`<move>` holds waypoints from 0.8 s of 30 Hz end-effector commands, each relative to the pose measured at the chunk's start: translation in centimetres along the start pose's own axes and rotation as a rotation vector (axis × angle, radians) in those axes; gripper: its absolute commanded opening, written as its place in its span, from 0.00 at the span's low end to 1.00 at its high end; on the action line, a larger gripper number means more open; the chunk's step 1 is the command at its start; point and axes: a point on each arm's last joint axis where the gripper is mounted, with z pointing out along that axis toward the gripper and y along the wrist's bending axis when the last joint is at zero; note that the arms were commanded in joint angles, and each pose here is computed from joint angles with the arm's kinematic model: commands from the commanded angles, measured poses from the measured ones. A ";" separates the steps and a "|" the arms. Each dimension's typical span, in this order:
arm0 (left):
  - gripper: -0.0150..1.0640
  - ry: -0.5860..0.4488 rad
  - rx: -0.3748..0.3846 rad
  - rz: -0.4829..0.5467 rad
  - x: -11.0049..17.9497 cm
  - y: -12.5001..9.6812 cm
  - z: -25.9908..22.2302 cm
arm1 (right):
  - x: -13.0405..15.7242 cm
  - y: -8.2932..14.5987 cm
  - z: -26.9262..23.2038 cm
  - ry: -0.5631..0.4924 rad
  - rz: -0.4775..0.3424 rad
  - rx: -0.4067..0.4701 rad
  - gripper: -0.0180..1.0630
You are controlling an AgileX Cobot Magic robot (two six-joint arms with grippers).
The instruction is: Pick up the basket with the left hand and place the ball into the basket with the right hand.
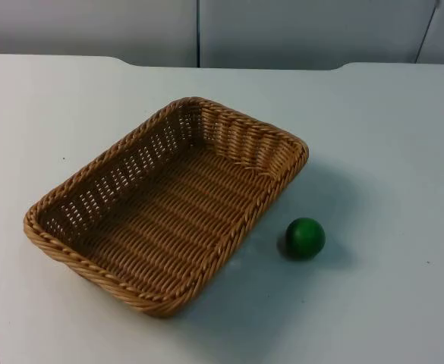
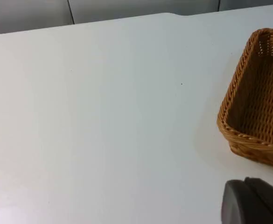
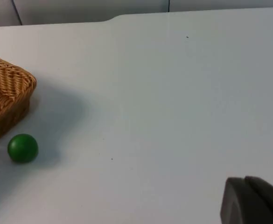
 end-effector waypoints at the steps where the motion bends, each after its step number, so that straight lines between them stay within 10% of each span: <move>1: 0.01 -0.024 0.009 -0.003 -0.2 0.0 -0.2 | 0.0 0.0 0.1 -0.006 -0.005 0.009 0.02; 8: 0.01 -0.299 0.262 -0.214 -5.4 -1.8 -3.1 | 0.0 0.0 0.1 -0.006 -0.005 0.009 0.02; 15: 0.01 0.183 0.400 -0.213 -7.8 -3.2 3.0 | 0.0 0.0 0.1 -0.006 -0.005 0.009 0.02; 24: 0.01 0.450 0.546 -0.097 -8.9 -4.2 12.2 | 0.0 0.0 0.1 -0.006 -0.005 0.009 0.02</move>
